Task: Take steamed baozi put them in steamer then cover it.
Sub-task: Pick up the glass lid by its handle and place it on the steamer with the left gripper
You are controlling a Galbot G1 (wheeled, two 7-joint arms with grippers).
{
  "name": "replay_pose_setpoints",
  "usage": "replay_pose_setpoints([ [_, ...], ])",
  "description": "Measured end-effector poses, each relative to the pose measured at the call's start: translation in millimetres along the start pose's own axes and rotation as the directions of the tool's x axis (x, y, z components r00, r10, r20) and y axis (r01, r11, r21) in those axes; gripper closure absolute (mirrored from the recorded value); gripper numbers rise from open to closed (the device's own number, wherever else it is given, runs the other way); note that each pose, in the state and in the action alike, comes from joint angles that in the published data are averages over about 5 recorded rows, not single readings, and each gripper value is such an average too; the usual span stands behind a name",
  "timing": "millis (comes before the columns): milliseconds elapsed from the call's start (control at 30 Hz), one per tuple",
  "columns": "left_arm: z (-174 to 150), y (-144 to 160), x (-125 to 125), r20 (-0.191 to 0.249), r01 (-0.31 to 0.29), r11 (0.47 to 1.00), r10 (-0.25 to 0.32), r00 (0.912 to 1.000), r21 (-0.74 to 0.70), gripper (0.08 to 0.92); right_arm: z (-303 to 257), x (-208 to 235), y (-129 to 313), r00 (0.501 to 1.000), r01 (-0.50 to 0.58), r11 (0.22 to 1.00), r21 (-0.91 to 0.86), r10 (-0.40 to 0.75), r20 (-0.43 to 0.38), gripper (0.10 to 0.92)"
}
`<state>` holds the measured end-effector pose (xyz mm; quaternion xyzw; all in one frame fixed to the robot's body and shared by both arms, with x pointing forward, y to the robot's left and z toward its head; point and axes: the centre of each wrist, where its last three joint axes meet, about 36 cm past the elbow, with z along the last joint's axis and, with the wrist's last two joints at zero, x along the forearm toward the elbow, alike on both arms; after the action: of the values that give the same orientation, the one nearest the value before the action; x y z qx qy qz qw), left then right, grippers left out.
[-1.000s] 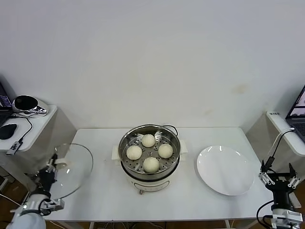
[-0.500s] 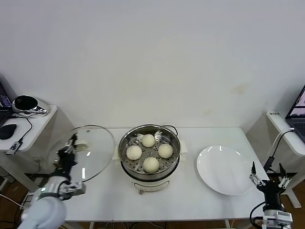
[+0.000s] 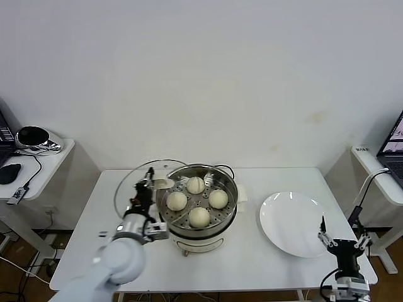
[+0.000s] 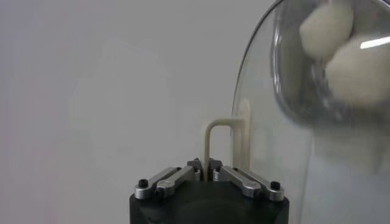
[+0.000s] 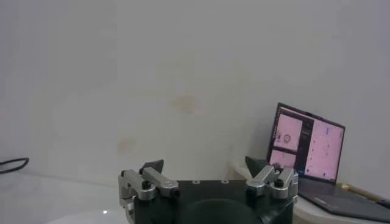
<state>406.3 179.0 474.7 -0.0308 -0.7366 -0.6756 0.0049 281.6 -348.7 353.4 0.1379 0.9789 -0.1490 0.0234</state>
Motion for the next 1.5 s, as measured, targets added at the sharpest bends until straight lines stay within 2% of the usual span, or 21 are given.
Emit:
replay_pose_setpoints([
  [267, -41.1, -7.0, -15.9, 0.019, -0.020, 1.000, 0.020, 0.9996, -0.012, 0.862, 2.4, -1.0, 8.1, 1.000, 0.009, 1.000, 0.011, -0.009, -0.006, 0.200],
  [733, -87.4, -23.2, -30.8, 0.041, -0.021, 0.999, 0.023, 0.9989, -0.036, 0.862, 6.9, 0.6, 15.7, 1.000, 0.019, 1.000, 0.018, -0.019, -0.013, 0.200],
  [1033, -105.7, -29.3, -29.1, 0.050, -0.023, 0.999, 0.025, 0.9984, -0.034, 0.862, 9.2, 1.7, 20.6, 1.000, 0.026, 0.999, 0.019, -0.025, -0.016, 0.200],
  [1500, -113.7, -41.5, -28.8, 0.037, -0.037, 0.998, 0.038, 0.9986, -0.042, 0.862, 10.3, 2.5, 22.1, 0.999, 0.033, 0.999, 0.021, -0.033, -0.017, 0.200],
])
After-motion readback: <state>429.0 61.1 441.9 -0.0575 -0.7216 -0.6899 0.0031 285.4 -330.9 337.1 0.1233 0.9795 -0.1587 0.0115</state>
